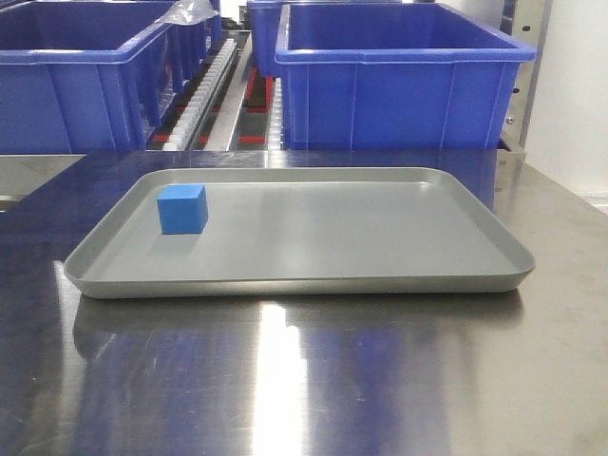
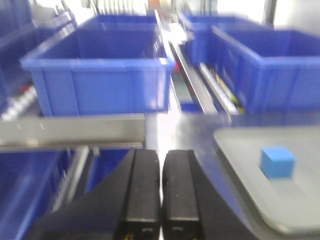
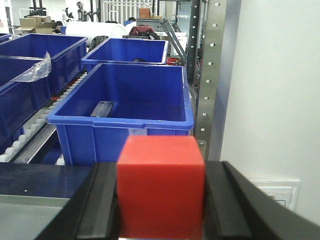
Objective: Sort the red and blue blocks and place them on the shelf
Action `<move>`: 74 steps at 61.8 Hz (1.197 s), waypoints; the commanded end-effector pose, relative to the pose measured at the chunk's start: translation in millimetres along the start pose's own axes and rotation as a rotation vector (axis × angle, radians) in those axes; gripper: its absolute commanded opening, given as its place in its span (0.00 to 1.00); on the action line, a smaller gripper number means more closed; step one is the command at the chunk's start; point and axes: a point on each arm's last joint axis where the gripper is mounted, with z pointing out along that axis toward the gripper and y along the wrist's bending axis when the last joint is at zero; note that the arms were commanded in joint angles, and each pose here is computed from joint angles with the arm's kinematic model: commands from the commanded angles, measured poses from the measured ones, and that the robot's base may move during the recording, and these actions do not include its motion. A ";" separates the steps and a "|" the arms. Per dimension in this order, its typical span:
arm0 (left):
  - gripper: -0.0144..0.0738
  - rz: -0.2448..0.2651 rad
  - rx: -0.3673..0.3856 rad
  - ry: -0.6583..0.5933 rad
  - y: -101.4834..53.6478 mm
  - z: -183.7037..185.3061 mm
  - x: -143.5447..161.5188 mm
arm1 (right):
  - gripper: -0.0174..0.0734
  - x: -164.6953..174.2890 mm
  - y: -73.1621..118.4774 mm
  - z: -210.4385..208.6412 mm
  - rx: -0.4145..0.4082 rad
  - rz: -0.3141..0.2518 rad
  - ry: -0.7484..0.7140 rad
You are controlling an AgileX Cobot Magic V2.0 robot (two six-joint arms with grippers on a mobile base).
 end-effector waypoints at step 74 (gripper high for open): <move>0.31 -0.160 0.150 1.097 -92.3 207.6 -78.5 | 0.25 -17.1 0.9 0.0 -0.007 -0.008 -0.110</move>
